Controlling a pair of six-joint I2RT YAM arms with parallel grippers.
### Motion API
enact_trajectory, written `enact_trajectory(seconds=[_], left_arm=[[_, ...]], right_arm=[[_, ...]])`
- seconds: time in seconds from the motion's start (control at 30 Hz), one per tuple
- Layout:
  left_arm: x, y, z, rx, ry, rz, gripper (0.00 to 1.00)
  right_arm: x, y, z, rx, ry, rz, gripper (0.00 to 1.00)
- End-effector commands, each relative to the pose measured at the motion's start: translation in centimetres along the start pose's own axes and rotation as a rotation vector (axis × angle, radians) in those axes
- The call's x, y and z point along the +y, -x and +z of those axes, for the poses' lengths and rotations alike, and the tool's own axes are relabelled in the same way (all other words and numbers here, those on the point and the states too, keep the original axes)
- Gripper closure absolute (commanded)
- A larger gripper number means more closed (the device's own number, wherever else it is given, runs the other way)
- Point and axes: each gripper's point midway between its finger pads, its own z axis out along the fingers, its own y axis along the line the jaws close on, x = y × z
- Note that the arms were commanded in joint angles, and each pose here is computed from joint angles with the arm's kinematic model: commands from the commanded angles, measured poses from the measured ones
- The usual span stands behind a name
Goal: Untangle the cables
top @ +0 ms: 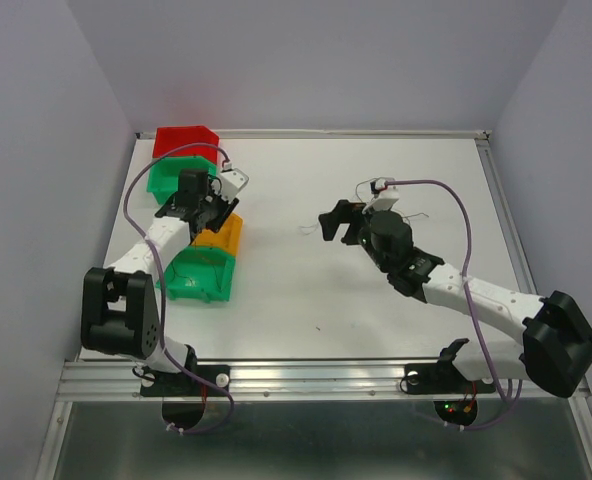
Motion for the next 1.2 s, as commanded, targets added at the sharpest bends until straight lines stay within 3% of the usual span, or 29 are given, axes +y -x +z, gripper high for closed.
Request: enact_trajectory(seconds=[0.0, 0.2, 0.33, 0.53, 0.73, 0.83, 1.03, 1.13, 1.17], left_arm=[[0.6, 3.2, -3.4, -0.125, 0.018, 0.024, 0.47], [-0.5, 5.5, -4.7, -0.158, 0.003, 0.049, 0.37], [-2.2, 7.8, -4.8, -0.167, 0.017, 0.068, 0.37], [-3.2, 16.6, -8.3, -0.373, -0.043, 0.040, 0.36], [-2.4, 21.9, -9.6, -0.584, -0.039, -0.055, 0.33], [-2.9, 22.2, -10.0, -0.643, -0.059, -0.083, 0.33], [-4.3, 17.7, -8.3, -0.656, -0.024, -0.073, 0.32], [-4.7, 17.0, -8.3, -0.658, -0.029, -0.092, 0.32], [-4.8, 17.0, -8.5, -0.666, -0.035, -0.094, 0.32]], right_arm=[[1.1, 2.9, 0.1, -0.070, 0.022, 0.020, 0.01], [0.5, 2.1, 0.9, -0.037, -0.009, -0.011, 0.01], [0.1, 0.2, 2.7, 0.041, -0.026, -0.054, 0.02], [-1.3, -3.8, 6.2, 0.168, -0.057, -0.126, 0.02], [-3.0, -6.4, 9.1, 0.232, -0.117, -0.243, 0.00], [-3.8, -7.1, 10.1, 0.251, -0.151, -0.289, 0.00], [-4.9, -8.5, 12.2, 0.287, -0.202, -0.360, 0.05], [-5.9, -8.8, 12.6, 0.281, -0.253, -0.397, 0.15], [-6.0, -8.8, 12.7, 0.280, -0.258, -0.406, 0.26]])
